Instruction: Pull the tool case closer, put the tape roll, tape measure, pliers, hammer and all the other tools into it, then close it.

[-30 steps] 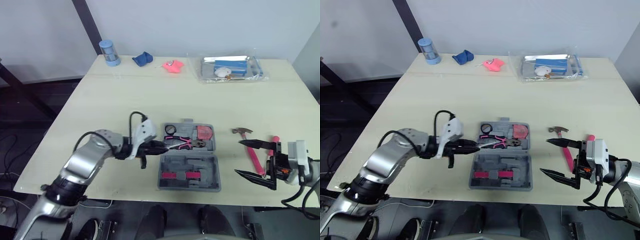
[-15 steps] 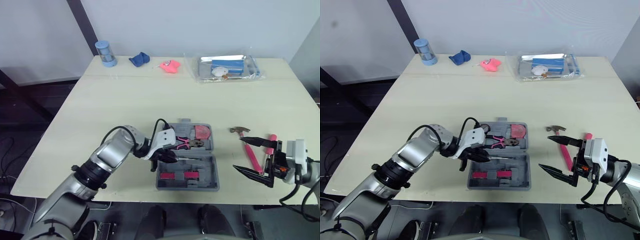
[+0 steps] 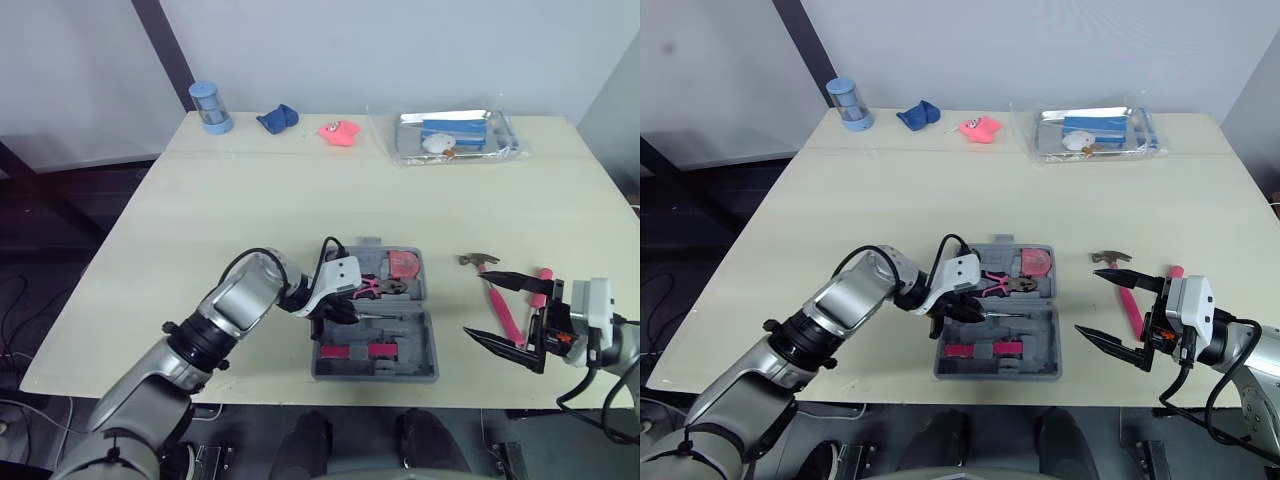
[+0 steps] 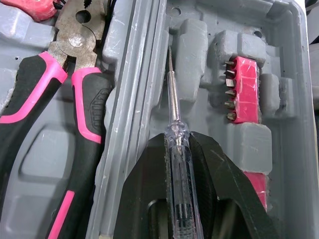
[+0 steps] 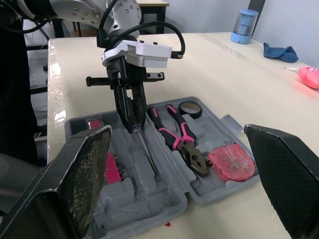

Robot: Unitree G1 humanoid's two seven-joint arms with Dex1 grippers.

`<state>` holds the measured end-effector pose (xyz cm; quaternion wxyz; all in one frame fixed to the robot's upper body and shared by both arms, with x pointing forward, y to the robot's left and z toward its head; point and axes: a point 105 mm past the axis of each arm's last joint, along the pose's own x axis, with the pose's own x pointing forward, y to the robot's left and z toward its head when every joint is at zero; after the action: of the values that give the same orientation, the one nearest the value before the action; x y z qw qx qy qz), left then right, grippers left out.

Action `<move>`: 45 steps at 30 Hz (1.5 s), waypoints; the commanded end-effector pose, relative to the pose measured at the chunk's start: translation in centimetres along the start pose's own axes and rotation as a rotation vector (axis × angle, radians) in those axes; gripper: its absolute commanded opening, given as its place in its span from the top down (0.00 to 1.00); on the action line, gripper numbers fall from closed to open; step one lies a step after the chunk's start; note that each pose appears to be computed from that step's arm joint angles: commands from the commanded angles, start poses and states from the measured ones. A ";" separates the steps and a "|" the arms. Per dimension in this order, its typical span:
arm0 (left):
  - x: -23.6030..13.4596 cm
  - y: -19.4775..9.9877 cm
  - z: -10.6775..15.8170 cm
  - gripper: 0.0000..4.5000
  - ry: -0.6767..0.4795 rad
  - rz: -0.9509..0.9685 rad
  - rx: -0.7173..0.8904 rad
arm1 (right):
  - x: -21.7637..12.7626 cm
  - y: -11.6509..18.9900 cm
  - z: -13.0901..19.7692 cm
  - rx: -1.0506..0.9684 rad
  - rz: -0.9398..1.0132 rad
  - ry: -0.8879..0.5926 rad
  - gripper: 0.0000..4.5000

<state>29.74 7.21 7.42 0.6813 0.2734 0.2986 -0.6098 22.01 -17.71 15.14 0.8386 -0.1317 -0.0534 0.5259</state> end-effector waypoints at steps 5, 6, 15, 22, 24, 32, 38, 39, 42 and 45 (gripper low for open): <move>0.8 0.2 0.4 0.97 0.025 -0.012 0.025 | -0.1 0.2 0.6 -0.033 -0.004 -0.023 0.00; 0.9 0.3 0.5 0.97 0.028 -0.011 0.031 | -0.1 0.2 0.5 -0.033 -0.005 -0.022 0.00; 1.5 0.0 0.9 0.97 0.022 -0.033 0.041 | -0.2 0.4 0.3 -0.035 -0.014 -0.019 0.00; 1.2 -0.1 0.9 0.74 0.019 -0.041 0.037 | -0.3 0.5 0.1 -0.034 -0.013 -0.017 0.00; 1.1 0.0 1.0 0.59 0.015 -0.025 0.045 | -0.3 0.4 0.0 -0.034 -0.011 -0.017 0.00; 0.3 -0.2 1.6 0.39 0.006 -0.018 0.055 | -0.2 0.4 -0.1 -0.035 -0.008 -0.018 0.00; -0.6 -0.8 3.1 0.39 -0.034 -0.013 0.085 | -0.2 0.4 -0.1 -0.034 -0.006 -0.021 0.00; -0.7 -0.8 3.2 0.39 -0.037 -0.010 0.088 | -0.2 0.4 -0.1 -0.034 -0.006 -0.022 0.00; -1.5 -0.4 4.3 0.39 -0.104 0.013 0.111 | -0.1 0.4 0.0 -0.034 -0.007 -0.024 0.00; -2.2 0.9 3.9 0.39 -0.149 0.078 0.143 | 0.0 0.5 0.0 -0.032 -0.007 -0.027 0.00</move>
<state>29.90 5.38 10.53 0.6870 0.2794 0.2317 -0.6295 21.86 -18.07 14.26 0.8440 -0.1345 -0.0518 0.5166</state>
